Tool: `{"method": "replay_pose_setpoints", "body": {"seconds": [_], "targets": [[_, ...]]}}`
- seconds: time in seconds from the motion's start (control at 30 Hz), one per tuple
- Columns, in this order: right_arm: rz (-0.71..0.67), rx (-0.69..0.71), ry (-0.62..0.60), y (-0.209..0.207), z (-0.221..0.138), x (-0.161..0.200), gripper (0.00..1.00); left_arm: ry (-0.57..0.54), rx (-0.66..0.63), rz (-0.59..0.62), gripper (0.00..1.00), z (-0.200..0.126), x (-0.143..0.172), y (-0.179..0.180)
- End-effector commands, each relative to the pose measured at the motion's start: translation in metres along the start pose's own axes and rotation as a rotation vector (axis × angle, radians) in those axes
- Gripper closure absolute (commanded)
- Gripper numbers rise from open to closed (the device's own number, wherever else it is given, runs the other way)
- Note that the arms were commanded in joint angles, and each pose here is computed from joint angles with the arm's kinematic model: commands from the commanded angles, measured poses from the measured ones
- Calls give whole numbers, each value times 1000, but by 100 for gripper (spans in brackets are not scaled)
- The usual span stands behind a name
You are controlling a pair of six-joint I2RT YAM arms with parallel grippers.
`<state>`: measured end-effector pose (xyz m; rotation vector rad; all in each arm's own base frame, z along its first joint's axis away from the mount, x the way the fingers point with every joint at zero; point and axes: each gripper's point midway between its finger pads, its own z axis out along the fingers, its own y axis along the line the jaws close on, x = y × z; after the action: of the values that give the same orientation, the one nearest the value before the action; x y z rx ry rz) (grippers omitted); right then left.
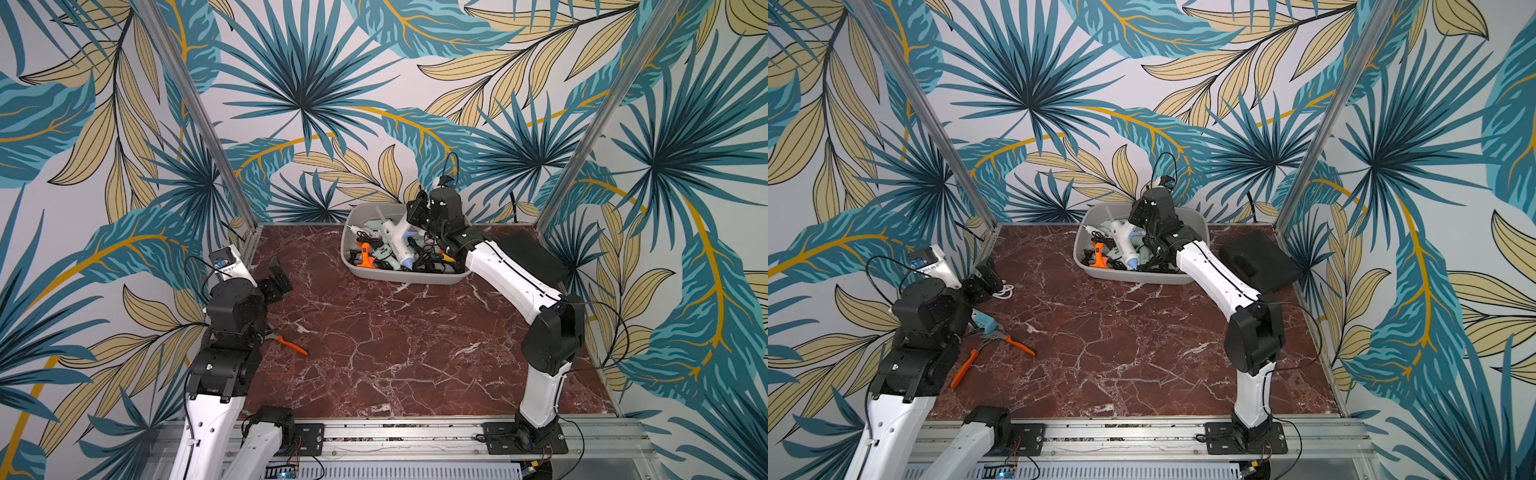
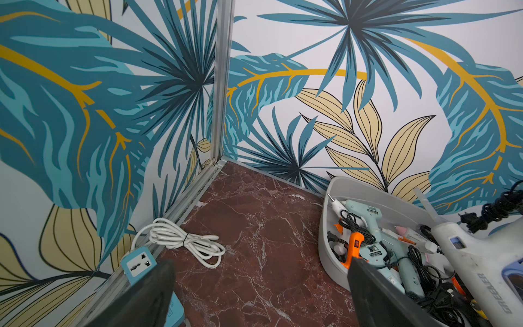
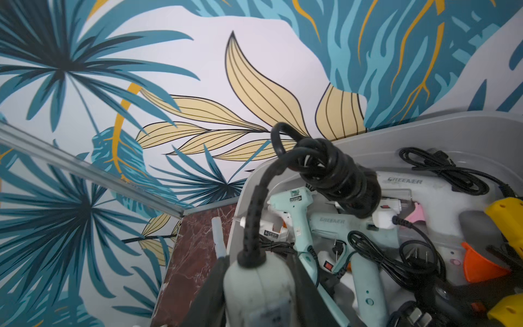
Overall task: Put the hot melt glue gun into the storage box
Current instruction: Place the hot melt adhesive gun in the storage box.
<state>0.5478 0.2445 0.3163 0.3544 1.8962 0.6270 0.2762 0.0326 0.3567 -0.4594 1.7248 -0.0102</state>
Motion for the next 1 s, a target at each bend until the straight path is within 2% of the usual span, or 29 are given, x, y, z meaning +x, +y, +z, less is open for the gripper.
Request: {"method": "replay_pose_setpoints", "body": {"seconds": [0.0,0.3,0.53,0.97], "targets": [[117,-27,-106,-4,10,-37,100,3,10,2,0,8,2,-3],[211,42,-139,-58,56,-27,100,33,29,8,0,23,12,-10],[242,91,-182,-80,72,-22,100,59,41,12,0,30,20,-13],[298,96,-213,-108,115,3,100,68,43,19,0,32,25,-13]]}}
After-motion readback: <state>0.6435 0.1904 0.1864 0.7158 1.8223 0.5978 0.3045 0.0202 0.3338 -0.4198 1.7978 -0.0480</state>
